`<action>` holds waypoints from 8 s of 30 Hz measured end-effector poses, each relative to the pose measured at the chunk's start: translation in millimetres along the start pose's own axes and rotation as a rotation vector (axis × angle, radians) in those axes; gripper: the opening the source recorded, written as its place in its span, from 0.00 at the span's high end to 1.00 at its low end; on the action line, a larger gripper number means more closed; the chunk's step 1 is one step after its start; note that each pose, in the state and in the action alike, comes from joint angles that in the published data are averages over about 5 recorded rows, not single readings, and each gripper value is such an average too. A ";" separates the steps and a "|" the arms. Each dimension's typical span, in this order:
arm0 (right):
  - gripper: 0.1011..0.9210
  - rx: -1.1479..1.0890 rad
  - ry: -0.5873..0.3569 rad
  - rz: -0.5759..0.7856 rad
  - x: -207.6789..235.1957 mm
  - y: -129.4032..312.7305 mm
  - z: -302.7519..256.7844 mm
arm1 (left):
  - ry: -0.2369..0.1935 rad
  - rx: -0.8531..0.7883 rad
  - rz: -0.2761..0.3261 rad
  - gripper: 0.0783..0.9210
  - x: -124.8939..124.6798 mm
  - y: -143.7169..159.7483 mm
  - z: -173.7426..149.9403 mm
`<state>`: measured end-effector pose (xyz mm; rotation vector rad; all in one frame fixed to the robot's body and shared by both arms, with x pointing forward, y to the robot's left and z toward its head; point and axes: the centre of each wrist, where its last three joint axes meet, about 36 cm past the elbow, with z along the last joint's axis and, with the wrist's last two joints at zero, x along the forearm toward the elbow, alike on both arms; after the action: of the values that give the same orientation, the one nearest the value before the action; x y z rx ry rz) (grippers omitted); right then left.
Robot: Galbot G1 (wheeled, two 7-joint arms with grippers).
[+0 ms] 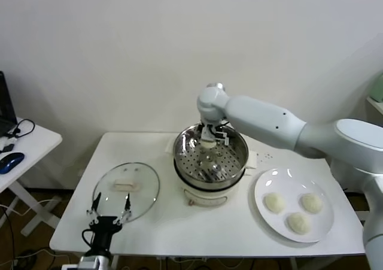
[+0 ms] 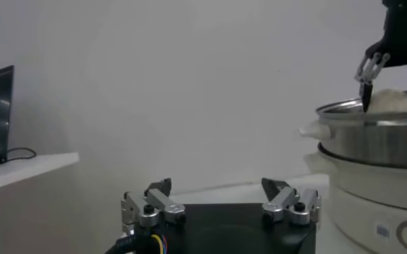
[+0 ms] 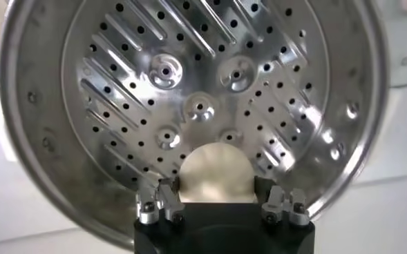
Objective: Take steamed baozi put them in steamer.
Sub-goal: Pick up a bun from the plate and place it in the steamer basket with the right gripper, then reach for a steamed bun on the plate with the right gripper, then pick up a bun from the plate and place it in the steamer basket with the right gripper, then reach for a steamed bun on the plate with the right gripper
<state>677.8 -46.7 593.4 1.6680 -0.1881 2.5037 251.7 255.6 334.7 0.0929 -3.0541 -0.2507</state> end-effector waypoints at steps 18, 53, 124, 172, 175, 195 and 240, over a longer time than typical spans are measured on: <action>0.16 0.036 0.005 -0.017 -20.6 0.6 -10.9 | 0.014 0.007 -0.006 0.12 1.2 -1.9 5.7; 0.12 -0.846 -0.252 0.054 86.9 236.5 73.2 | 0.003 0.025 0.007 0.12 -2.4 -10.7 -4.0; 0.26 -1.332 -0.493 -0.110 -121.4 366.9 -75.5 | 0.027 0.034 -0.011 0.12 3.0 -11.9 -0.8; 0.29 -1.354 -0.657 0.165 61.5 157.1 59.1 | -0.035 0.024 0.005 0.12 5.4 -17.5 -23.2; 0.28 -1.342 -0.661 0.147 46.1 139.5 54.7 | -0.031 0.022 0.005 0.12 8.9 -16.3 -21.3; 0.29 -1.290 -0.642 0.062 -29.5 79.8 31.0 | -0.004 0.016 0.000 0.12 23.7 -11.1 -12.5; 0.12 -1.248 -0.555 0.004 75.4 239.1 53.2 | -0.007 0.008 0.003 0.12 15.8 -14.2 -17.3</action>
<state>655.6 -288.6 675.4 1.5645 -1.4082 1.2060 238.2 237.8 350.5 0.0875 -3.0623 -0.2388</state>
